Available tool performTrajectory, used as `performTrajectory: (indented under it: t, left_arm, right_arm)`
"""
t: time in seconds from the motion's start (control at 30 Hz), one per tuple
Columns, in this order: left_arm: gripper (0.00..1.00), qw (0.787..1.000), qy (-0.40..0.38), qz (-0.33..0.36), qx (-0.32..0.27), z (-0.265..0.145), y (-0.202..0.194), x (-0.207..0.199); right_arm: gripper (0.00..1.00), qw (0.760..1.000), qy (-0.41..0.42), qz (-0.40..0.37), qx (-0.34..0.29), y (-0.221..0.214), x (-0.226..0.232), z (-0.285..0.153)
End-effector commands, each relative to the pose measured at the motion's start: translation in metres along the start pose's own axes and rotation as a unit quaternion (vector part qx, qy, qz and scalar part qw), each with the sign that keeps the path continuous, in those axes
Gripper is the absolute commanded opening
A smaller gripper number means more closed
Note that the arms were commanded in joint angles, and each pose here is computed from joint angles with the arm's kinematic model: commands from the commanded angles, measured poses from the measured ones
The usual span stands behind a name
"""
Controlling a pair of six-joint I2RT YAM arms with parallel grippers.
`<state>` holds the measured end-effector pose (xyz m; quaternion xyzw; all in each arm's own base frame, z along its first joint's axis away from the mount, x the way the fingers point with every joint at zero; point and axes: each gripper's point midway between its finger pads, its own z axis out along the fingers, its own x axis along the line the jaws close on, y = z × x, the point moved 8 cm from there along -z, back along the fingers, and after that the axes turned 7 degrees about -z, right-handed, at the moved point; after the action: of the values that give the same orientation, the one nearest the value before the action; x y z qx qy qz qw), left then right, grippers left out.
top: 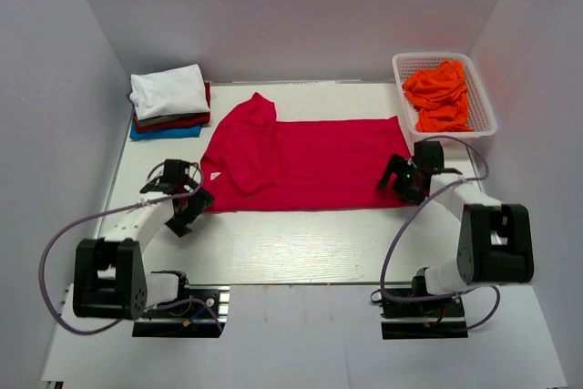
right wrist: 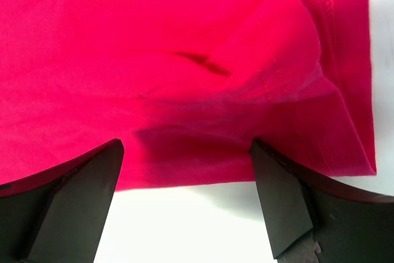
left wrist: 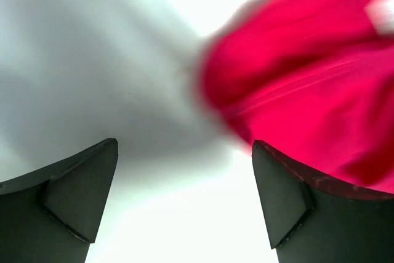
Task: Fold and stack the t-shirts
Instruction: Fold the flattened tshirt in 1/3 of the way
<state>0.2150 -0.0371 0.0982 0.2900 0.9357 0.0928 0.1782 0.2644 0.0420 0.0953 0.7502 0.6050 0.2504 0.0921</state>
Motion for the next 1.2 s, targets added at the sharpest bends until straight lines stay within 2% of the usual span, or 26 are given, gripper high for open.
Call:
performTrajectory:
  t: [0.0, 0.07, 0.17, 0.2, 0.3, 0.33, 0.4, 0.47, 0.63, 0.87, 1.17]
  left_arm:
    - [1.0, 0.994, 0.105, -0.021, 0.001, -0.02, -0.014, 0.044]
    - [1.0, 1.0, 0.015, -0.017, 0.015, -0.041, -0.016, 0.029]
    - [1.0, 0.995, -0.104, -0.003, -0.001, -0.075, -0.009, 0.005]
    - [1.0, 0.987, -0.157, 0.012, -0.025, -0.089, -0.004, -0.003]
    - [1.0, 0.971, -0.23, 0.062, -0.033, -0.107, 0.006, -0.025]
    - [1.0, 0.967, -0.244, 0.076, -0.007, -0.108, 0.003, -0.032]
    - [1.0, 0.96, -0.26, 0.102, 0.025, -0.103, 0.002, -0.045]
    - [1.0, 0.957, -0.263, 0.109, 0.058, -0.086, 0.0, -0.057]
    - [1.0, 0.947, -0.285, 0.133, 0.065, -0.073, -0.006, -0.087]
    - [0.85, 0.951, -0.237, 0.172, 0.102, -0.044, -0.029, -0.109]
    - [0.64, 0.969, -0.146, 0.189, 0.071, -0.017, -0.034, -0.111]
  right_arm:
    - [0.9, 0.994, -0.025, 0.022, 0.1, -0.064, -0.018, -0.008]
    - [0.9, 0.996, -0.001, 0.004, 0.085, -0.066, -0.014, -0.02]
    - [0.9, 0.997, 0.024, -0.027, 0.067, -0.06, -0.006, -0.034]
    - [0.9, 0.998, 0.033, -0.043, 0.024, -0.044, 0.0, -0.048]
    - [0.9, 0.998, 0.016, -0.056, -0.026, -0.027, 0.005, -0.071]
    - [0.9, 0.997, 0.02, -0.063, -0.051, -0.013, 0.01, -0.08]
    - [0.9, 0.996, 0.015, -0.063, -0.058, -0.009, 0.011, -0.088]
    - [0.9, 0.995, 0.015, -0.063, -0.072, 0.001, 0.014, -0.094]
    - [0.9, 0.997, 0.005, -0.042, -0.072, 0.009, 0.015, -0.089]
    - [0.9, 0.998, -0.001, -0.029, -0.048, 0.014, 0.015, -0.077]
    - [0.9, 0.999, -0.023, -0.025, -0.037, 0.014, 0.011, -0.072]
